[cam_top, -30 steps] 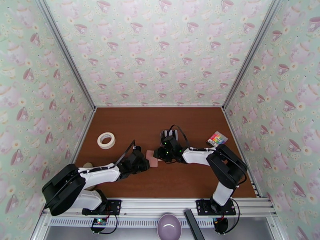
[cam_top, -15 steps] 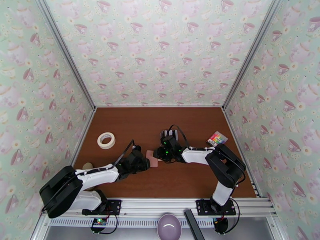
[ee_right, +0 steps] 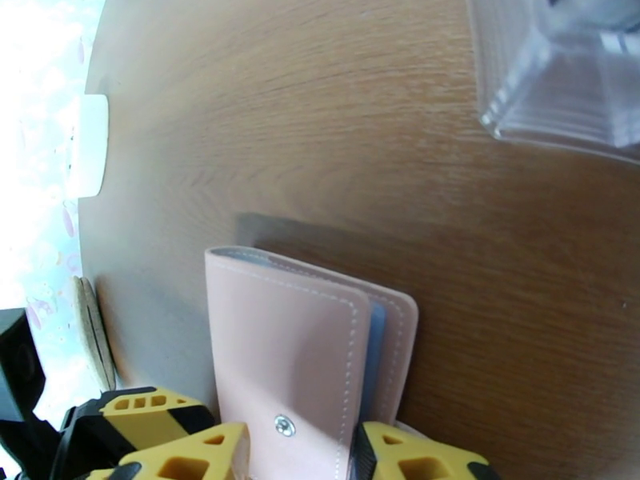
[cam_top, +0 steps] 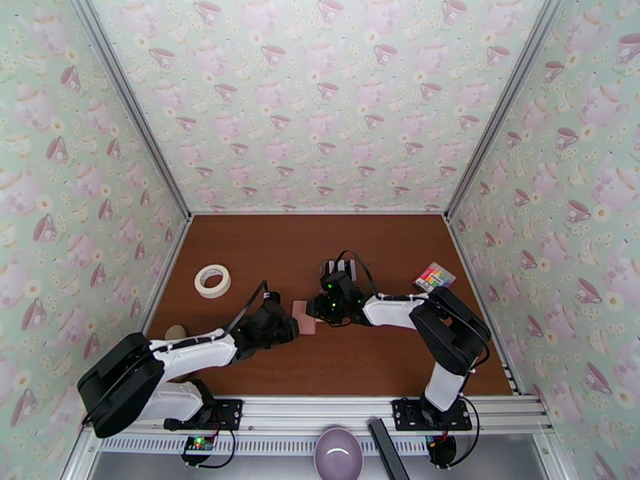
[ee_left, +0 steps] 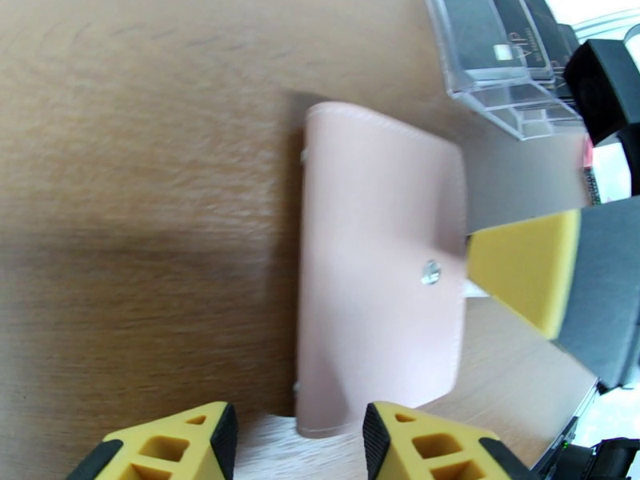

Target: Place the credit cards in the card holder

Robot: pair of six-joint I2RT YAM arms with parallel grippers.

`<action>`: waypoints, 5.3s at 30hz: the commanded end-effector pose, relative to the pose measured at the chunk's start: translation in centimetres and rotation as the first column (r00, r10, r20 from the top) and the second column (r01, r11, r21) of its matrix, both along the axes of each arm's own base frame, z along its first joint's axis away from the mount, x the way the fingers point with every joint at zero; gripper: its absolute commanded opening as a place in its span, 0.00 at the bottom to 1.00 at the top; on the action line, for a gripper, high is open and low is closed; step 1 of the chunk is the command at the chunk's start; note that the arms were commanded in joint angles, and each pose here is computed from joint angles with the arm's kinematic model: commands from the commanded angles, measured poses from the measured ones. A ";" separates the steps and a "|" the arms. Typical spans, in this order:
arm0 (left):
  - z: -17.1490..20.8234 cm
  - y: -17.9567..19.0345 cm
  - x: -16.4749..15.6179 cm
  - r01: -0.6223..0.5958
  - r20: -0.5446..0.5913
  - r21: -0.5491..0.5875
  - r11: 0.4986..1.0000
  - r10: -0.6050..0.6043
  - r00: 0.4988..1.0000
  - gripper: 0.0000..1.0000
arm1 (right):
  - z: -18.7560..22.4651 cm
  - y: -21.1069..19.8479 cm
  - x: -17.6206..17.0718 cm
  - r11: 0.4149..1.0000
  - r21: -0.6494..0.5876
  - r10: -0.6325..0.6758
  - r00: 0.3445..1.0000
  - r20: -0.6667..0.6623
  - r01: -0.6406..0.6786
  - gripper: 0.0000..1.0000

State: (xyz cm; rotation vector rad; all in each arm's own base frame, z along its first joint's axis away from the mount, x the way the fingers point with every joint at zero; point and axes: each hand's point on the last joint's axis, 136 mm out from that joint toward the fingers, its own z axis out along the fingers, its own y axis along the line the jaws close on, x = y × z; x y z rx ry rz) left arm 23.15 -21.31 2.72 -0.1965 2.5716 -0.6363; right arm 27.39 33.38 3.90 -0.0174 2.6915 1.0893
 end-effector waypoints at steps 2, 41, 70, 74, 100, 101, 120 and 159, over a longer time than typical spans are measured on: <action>0.4 0.4 0.2 -0.023 0.010 -0.014 1.000 0.023 1.000 0.48 | 0.5 0.9 0.3 0.999 0.042 0.012 1.000 -0.004 -0.012 0.41; 6.2 4.8 -1.5 -0.043 0.161 -0.112 0.993 0.061 0.985 0.50 | 5.8 8.8 -0.9 0.969 0.219 0.119 0.993 0.011 -0.118 0.40; 7.1 1.7 0.2 0.075 0.209 -0.015 0.997 -0.071 0.975 0.43 | 5.9 10.1 -0.6 0.955 0.271 0.127 0.992 -0.011 -0.119 0.41; 6.7 1.7 0.4 0.068 0.218 0.041 0.997 -0.076 0.973 0.40 | 6.2 10.2 -0.5 0.954 0.274 0.130 0.992 -0.009 -0.122 0.41; 3.8 2.7 1.4 -0.060 0.206 0.078 0.995 0.043 0.978 0.00 | 7.0 5.3 0.4 0.968 0.250 0.002 1.000 0.003 -0.003 0.55; 3.8 2.7 1.5 -0.070 0.208 0.068 0.995 0.054 0.977 0.00 | 6.6 5.1 0.4 0.970 0.241 -0.002 1.000 -0.003 0.002 0.55; -0.4 3.7 1.7 -0.078 0.073 0.174 0.982 0.066 0.995 0.19 | 0.7 3.0 2.3 0.999 0.031 -0.028 0.999 -0.016 0.028 0.51; -3.5 5.0 0.8 -0.014 -0.050 0.394 0.919 0.037 0.998 0.28 | -0.6 0.7 2.9 0.991 -0.135 -0.003 1.000 0.030 0.007 0.50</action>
